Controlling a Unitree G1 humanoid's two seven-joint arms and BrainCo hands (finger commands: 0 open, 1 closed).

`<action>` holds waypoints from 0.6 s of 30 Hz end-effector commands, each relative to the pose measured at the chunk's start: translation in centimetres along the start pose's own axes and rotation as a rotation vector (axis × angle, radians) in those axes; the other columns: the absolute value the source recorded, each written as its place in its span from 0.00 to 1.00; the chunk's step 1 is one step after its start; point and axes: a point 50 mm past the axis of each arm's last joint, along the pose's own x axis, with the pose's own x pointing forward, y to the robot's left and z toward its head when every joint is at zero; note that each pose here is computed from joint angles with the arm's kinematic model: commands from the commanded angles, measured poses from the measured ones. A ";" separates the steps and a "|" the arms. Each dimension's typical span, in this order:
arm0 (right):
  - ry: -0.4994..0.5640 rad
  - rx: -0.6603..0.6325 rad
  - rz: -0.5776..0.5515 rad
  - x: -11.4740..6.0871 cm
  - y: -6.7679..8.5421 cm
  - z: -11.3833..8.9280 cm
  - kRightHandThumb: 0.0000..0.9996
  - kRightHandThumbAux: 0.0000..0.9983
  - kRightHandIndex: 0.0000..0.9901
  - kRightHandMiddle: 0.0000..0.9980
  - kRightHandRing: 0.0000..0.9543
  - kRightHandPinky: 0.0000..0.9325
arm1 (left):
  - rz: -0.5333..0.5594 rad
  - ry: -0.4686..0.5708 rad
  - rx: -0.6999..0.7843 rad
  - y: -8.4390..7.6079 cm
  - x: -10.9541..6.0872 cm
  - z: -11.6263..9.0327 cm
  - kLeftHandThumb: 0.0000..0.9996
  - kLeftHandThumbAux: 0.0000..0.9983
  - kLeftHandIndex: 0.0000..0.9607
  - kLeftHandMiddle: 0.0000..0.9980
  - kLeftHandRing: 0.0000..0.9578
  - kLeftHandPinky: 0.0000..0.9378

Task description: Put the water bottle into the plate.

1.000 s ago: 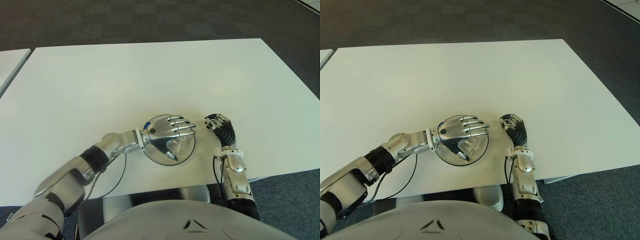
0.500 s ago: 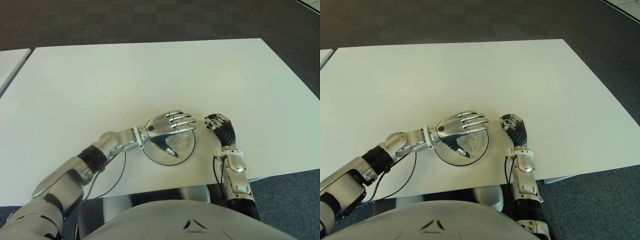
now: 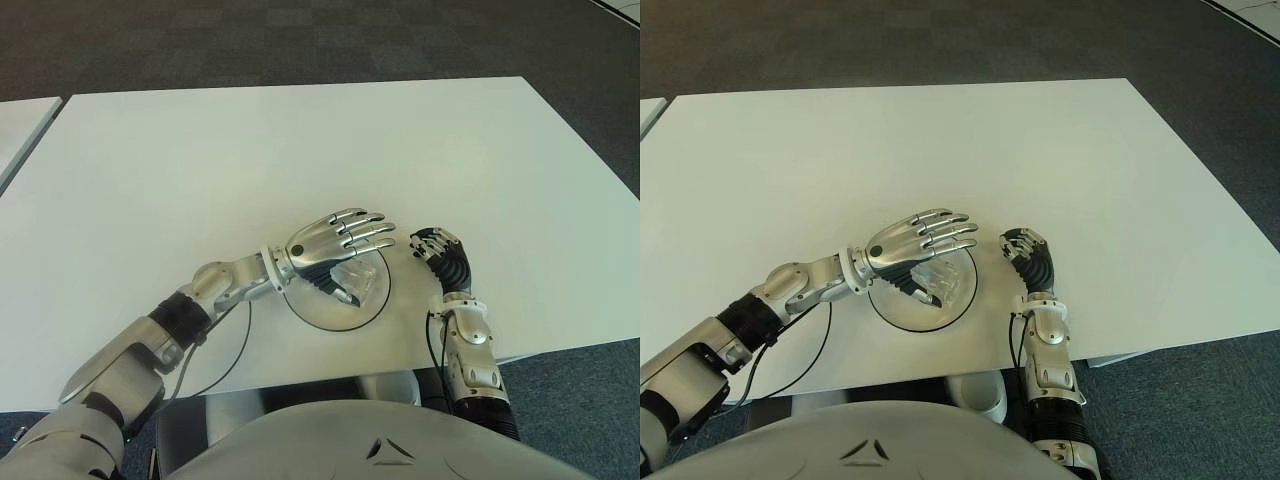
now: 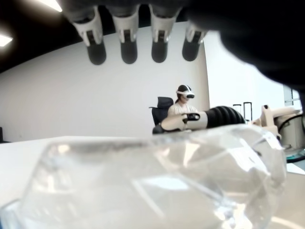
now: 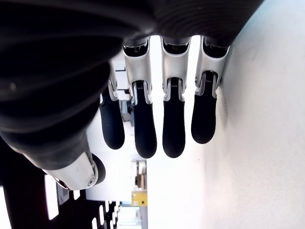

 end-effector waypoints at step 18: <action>0.068 0.011 -0.001 -0.4 0.1 -1.1 0.70 0.74 0.42 0.46 0.49 0.52 | 0.191 0.148 -0.012 2.9 -0.5 -1.6 0.09 0.37 0.00 0.00 0.00 0.00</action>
